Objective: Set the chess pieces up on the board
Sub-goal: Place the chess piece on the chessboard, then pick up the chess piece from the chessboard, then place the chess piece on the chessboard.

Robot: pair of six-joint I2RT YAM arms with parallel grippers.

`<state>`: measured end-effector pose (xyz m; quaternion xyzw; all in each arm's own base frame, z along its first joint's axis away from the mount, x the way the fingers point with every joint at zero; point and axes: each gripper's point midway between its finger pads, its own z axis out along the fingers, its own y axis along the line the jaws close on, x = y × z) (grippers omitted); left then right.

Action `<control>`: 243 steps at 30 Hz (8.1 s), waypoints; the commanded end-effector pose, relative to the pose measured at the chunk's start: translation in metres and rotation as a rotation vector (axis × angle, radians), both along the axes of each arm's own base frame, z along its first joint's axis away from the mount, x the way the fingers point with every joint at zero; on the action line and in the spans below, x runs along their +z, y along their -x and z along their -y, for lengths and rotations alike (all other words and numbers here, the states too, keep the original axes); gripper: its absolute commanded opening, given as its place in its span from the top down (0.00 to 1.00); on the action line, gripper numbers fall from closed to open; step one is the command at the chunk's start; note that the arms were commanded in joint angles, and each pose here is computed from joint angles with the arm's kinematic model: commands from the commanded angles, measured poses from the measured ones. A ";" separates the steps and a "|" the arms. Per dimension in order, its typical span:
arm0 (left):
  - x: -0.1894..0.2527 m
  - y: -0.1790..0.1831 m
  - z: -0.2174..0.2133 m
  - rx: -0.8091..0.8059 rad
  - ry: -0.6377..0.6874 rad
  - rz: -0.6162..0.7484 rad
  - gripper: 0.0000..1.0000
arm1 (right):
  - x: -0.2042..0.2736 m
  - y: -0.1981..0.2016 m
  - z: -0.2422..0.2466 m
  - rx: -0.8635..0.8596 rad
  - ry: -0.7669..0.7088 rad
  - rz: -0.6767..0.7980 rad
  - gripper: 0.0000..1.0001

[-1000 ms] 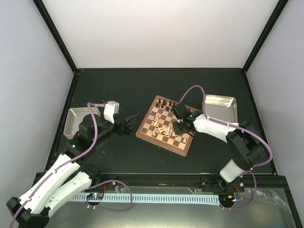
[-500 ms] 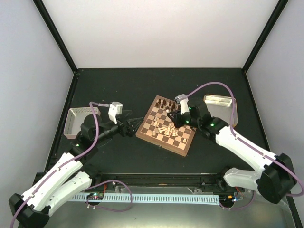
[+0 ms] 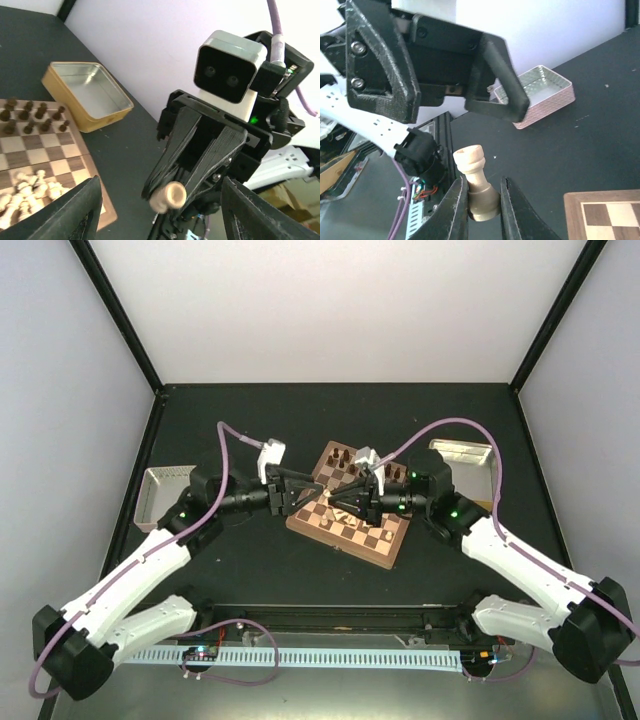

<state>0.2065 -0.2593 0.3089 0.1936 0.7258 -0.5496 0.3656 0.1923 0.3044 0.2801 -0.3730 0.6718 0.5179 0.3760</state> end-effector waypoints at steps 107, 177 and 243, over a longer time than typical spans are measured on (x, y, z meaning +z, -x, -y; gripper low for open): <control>-0.233 -0.072 -0.027 0.245 -0.775 -0.403 0.61 | -0.073 -0.089 0.058 -0.678 0.279 -0.128 0.42; 0.047 0.013 -0.168 0.791 -0.248 0.508 0.08 | -0.195 -0.161 -0.001 -0.696 0.777 -0.335 0.93; 0.038 0.010 -0.167 0.784 -0.283 0.496 0.08 | -0.168 -0.120 -0.063 -0.512 0.782 -0.271 0.74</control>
